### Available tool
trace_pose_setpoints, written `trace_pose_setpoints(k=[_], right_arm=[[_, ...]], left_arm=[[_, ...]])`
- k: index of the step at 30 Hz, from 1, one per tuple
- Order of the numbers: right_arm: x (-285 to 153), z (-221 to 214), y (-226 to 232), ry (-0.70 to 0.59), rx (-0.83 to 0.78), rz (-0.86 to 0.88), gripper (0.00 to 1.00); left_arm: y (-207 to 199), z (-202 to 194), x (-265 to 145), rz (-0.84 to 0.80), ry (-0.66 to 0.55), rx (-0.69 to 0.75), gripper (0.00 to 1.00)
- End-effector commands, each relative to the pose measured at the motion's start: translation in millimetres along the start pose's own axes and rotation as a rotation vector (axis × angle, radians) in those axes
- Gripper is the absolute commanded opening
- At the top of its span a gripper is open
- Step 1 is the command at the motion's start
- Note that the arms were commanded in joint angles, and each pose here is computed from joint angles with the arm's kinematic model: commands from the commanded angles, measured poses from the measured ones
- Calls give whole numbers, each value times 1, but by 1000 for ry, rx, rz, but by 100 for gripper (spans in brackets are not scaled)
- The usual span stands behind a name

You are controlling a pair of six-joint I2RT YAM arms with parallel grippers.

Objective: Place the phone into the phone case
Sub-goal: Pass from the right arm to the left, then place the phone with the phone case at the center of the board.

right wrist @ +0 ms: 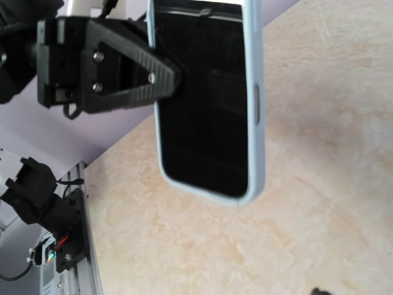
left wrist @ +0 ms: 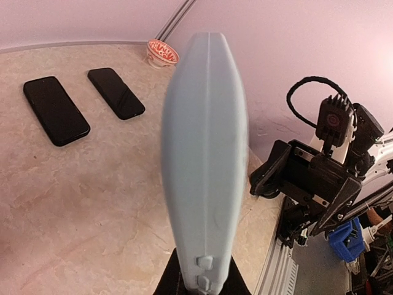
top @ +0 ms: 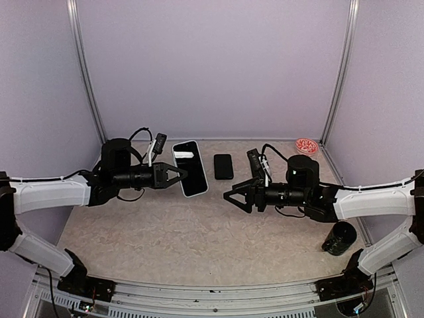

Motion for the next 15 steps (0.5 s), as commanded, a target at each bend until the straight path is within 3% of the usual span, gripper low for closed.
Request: trace_pose_setpoints(k=[1, 5, 15], right_arm=[[-8, 9, -2, -21, -30, -50, 82], [-12, 10, -5, -26, -38, -73, 99], [-30, 16, -23, -22, -74, -253, 100]], left_arm=[[2, 24, 1, 13, -26, 30, 0], [12, 27, 3, 34, -17, 17, 0], [41, 63, -9, 108, -68, 3, 0]])
Point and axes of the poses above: each gripper's point midway between its finger pads, its own x axis out along the fingers, its own y axis along the line the jaws close on, z = x × y, the point moved 6 cm from there along -x, back along the fingers, and after that the axes turned 1 degree about x, right-handed, at the moved point
